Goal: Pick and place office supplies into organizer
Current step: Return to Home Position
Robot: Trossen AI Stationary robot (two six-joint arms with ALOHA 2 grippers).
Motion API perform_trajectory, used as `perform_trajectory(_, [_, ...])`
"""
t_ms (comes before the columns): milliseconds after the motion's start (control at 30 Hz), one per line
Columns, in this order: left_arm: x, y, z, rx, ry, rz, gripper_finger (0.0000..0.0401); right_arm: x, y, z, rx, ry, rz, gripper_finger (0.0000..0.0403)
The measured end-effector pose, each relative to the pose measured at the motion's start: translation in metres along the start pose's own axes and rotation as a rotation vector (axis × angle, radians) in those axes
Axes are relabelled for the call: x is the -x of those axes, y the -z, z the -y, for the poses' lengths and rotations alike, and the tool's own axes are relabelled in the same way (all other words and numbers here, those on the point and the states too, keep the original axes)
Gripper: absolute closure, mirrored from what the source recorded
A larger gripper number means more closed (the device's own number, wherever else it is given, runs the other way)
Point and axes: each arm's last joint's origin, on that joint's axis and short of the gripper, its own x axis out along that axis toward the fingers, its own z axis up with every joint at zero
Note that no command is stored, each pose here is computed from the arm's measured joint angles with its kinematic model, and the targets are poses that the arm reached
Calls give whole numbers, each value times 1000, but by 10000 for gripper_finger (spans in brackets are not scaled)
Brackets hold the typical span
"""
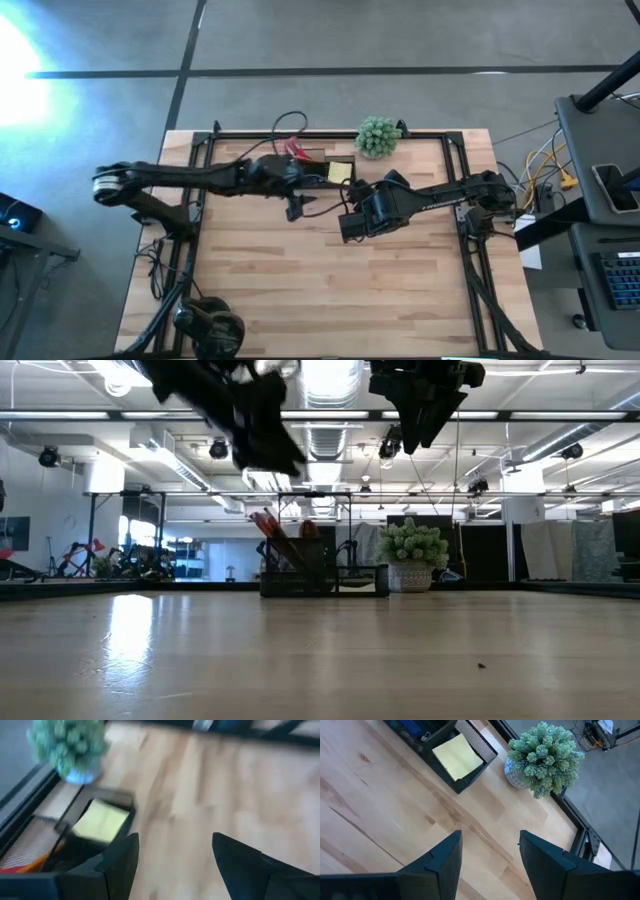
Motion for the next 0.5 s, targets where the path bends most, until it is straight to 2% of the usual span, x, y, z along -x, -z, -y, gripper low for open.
perform_trajectory(133, [41, -16, 14, 42, 58, 127, 164, -1, -1, 0, 14, -2, 0, 216])
perform_trajectory(233, [69, -21, 15, 46, 71, 189, 164, -5, -5, -1, 41, -68, -46, 216])
perform_trajectory(367, [105, -27, 11, 231, 88, 283, 163, -13, -16, -2, 118, -222, -122, 216])
perform_trajectory(500, [133, -29, 9, 336, 124, 376, 163, -17, -27, 9, 111, -275, -120, 216])
